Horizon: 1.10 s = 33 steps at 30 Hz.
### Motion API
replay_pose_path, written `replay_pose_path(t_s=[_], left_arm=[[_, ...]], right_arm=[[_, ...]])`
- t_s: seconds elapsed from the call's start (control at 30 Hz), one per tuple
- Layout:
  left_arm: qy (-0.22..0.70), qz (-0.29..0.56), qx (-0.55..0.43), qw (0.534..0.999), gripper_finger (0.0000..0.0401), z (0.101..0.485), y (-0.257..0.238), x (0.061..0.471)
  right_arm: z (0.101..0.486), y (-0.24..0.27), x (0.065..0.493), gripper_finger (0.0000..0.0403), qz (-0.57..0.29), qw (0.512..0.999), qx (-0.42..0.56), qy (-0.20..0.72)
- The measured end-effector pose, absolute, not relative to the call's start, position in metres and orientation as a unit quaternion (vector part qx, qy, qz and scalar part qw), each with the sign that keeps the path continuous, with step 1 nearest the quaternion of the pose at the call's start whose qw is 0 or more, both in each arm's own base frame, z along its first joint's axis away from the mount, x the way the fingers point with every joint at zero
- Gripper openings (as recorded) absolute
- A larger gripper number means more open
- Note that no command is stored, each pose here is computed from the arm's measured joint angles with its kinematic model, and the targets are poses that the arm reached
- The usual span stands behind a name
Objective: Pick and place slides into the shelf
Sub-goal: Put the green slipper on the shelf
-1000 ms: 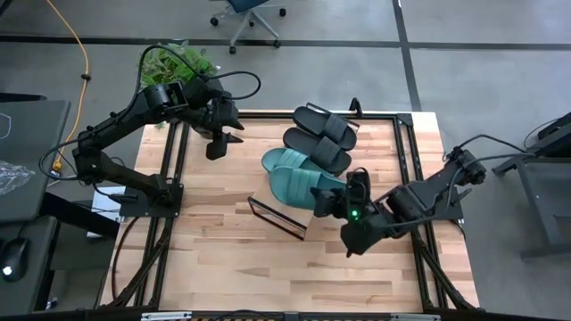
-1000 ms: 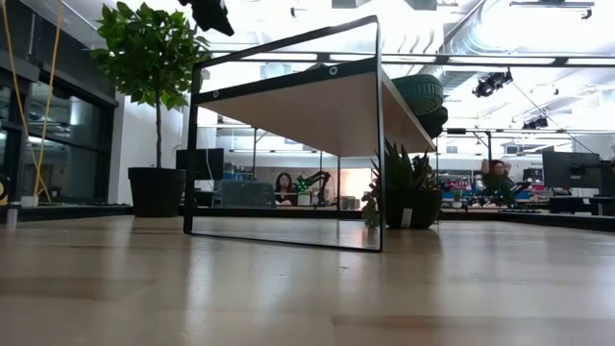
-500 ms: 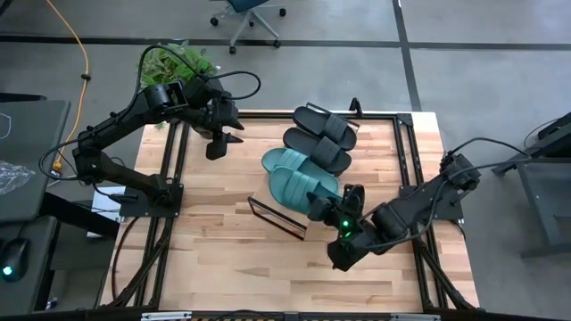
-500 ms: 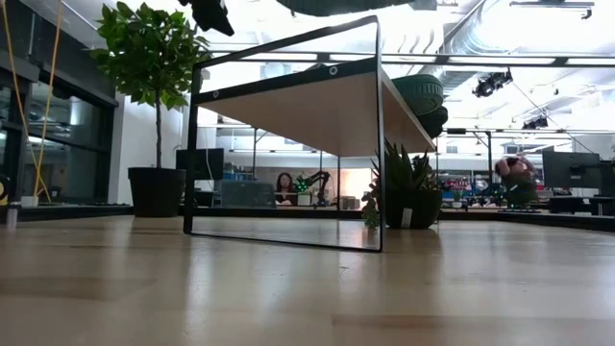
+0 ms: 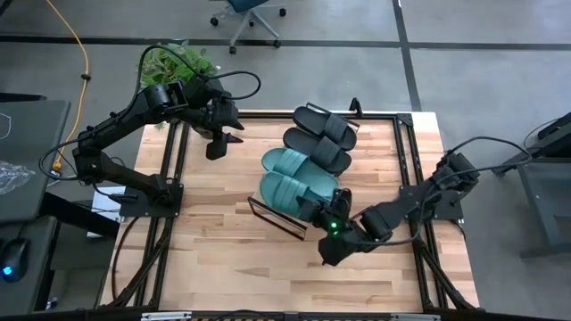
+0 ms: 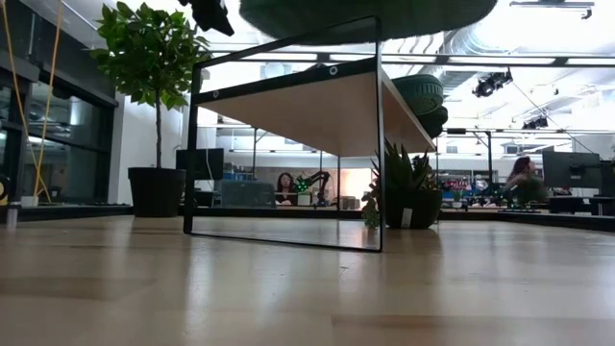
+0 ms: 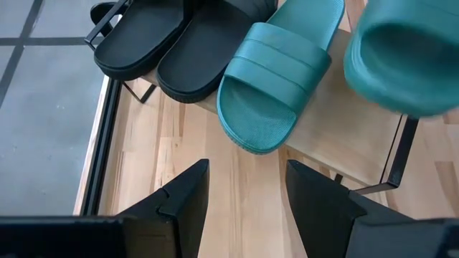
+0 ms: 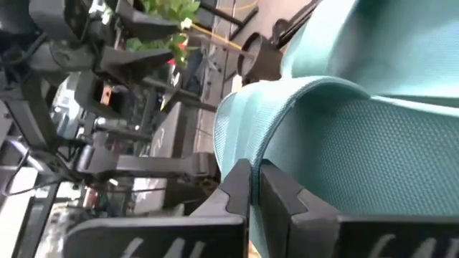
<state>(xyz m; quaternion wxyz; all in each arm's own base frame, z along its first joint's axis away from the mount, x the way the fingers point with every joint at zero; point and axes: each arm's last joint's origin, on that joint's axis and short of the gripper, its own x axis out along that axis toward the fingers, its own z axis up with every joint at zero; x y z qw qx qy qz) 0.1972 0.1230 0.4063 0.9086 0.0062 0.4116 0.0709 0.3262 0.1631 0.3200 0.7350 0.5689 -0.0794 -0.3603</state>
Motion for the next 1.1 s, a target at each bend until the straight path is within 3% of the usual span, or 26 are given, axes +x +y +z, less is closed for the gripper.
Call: replay_pose_path(t_s=[0.2,1.1], left_arm=[[0.412,0.071,0.006,0.909,0.0174,0.406,0.123,0.197],[0.416,0.065,0.015,0.907,0.0174,0.406,0.123,0.197]], right_arm=[[0.324,0.151,0.339,0.0,-0.348,0.752,0.556,-0.063],[0.325,0.132,0.357,0.0,-0.336,0.727,0.594,-0.071]])
